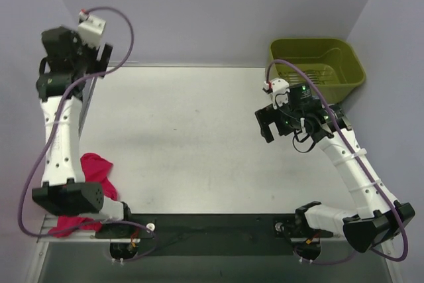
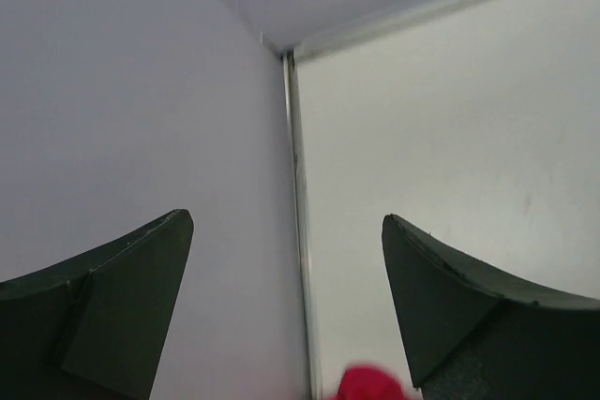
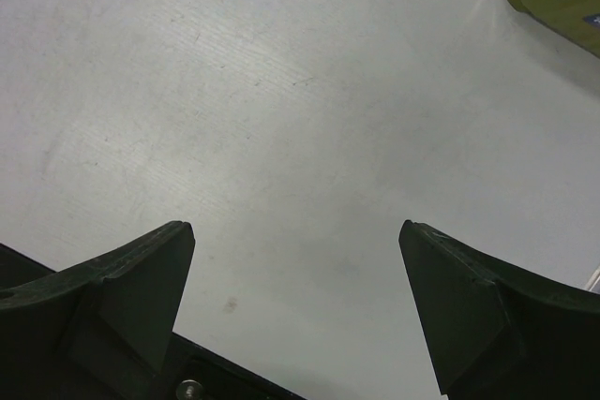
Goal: Roll the t-shirts
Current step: Pick up the T-shirt at the corner of the board.
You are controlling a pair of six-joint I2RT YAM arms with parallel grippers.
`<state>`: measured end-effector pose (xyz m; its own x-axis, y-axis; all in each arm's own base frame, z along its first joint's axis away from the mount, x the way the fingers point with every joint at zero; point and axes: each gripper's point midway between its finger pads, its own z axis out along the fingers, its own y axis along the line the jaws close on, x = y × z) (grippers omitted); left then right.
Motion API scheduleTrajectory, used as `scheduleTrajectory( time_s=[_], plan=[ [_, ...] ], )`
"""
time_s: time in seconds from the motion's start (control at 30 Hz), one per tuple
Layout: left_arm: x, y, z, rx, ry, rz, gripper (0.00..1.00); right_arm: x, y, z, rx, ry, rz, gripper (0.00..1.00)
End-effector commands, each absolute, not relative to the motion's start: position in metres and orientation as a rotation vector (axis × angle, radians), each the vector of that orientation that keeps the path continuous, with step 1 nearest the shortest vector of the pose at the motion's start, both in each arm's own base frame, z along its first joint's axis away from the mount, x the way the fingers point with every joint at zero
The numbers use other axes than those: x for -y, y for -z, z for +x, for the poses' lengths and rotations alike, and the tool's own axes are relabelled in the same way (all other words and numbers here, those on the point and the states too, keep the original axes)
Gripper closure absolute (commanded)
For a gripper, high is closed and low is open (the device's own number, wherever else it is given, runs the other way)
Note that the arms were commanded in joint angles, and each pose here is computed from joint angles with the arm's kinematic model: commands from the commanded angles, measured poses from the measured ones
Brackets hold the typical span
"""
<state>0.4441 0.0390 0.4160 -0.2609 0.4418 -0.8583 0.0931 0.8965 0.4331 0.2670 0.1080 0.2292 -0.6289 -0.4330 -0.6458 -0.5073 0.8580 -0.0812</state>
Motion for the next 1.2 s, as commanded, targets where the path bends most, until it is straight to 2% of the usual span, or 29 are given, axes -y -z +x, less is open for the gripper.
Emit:
scheduleTrajectory(
  time_s=[0.0, 0.03, 0.1, 0.17, 0.3, 0.4, 0.57, 0.8, 0.9, 0.93, 0.97, 1.0, 1.1, 1.13, 1.17],
  plan=[
    [-0.095, -0.298, 0.315, -2.328, -0.415, 0.441, 0.07, -0.115, -0.22, 0.261, -2.35, -0.188, -0.751, 0.0],
    [-0.097, -0.256, 0.287, -2.427, -0.425, 0.464, 0.06, -0.116, -0.217, 0.259, -2.361, -0.199, -0.751, 0.0],
    [-0.12, -0.227, 0.256, -2.529, -0.577, 0.387, 0.06, -0.116, -0.21, 0.257, -2.392, -0.207, -0.743, 0.0],
    [-0.128, -0.188, 0.222, -2.663, -0.597, 0.294, 0.06, -0.118, -0.203, 0.255, -2.424, -0.22, -0.746, 0.0],
    [-0.16, -0.162, 0.178, -2.777, -0.665, 0.001, 0.06, -0.122, -0.194, 0.256, -2.485, -0.245, -0.745, 0.0],
    [-0.172, -0.155, 0.17, -2.794, -0.682, -0.092, 0.06, -0.124, -0.189, 0.262, -2.513, -0.237, -0.771, 0.0],
    [-0.172, -0.134, 0.18, -2.826, -0.565, -0.163, 0.08, -0.127, -0.19, 0.278, -2.515, -0.205, -0.793, 0.01],
    [-0.174, -0.097, 0.19, -2.88, -0.346, -0.278, 0.23, -0.134, -0.191, 0.287, -2.508, -0.204, -0.825, 0.01],
    [-0.167, -0.086, 0.198, -2.893, -0.242, -0.28, 0.36, -0.133, -0.19, 0.285, -2.507, -0.2, -0.834, 0.01],
    [-0.165, -0.084, 0.2, -2.896, -0.221, -0.287, 0.5, -0.133, -0.189, 0.284, -2.507, -0.197, -0.84, 0.01],
    [-0.165, -0.084, 0.202, -2.888, -0.212, -0.285, 0.57, -0.132, -0.19, 0.283, -2.502, -0.193, -0.84, 0.01],
    [-0.162, -0.084, 0.207, -2.869, -0.18, -0.275, 0.61, -0.13, -0.188, 0.281, -2.507, -0.19, -0.845, 0.01],
    [-0.16, -0.087, 0.213, -2.833, -0.181, -0.272, 0.66, -0.126, -0.183, 0.275, -2.511, -0.181, -0.855, 0.01],
    [-0.158, -0.087, 0.214, -2.833, -0.171, -0.262, 0.69, -0.126, -0.182, 0.274, -2.51, -0.18, -0.852, 0.01],
    [-0.157, -0.088, 0.213, -2.835, -0.166, -0.26, 0.8, -0.125, -0.182, 0.272, -2.507, -0.182, -0.852, 0.01]
  ],
)
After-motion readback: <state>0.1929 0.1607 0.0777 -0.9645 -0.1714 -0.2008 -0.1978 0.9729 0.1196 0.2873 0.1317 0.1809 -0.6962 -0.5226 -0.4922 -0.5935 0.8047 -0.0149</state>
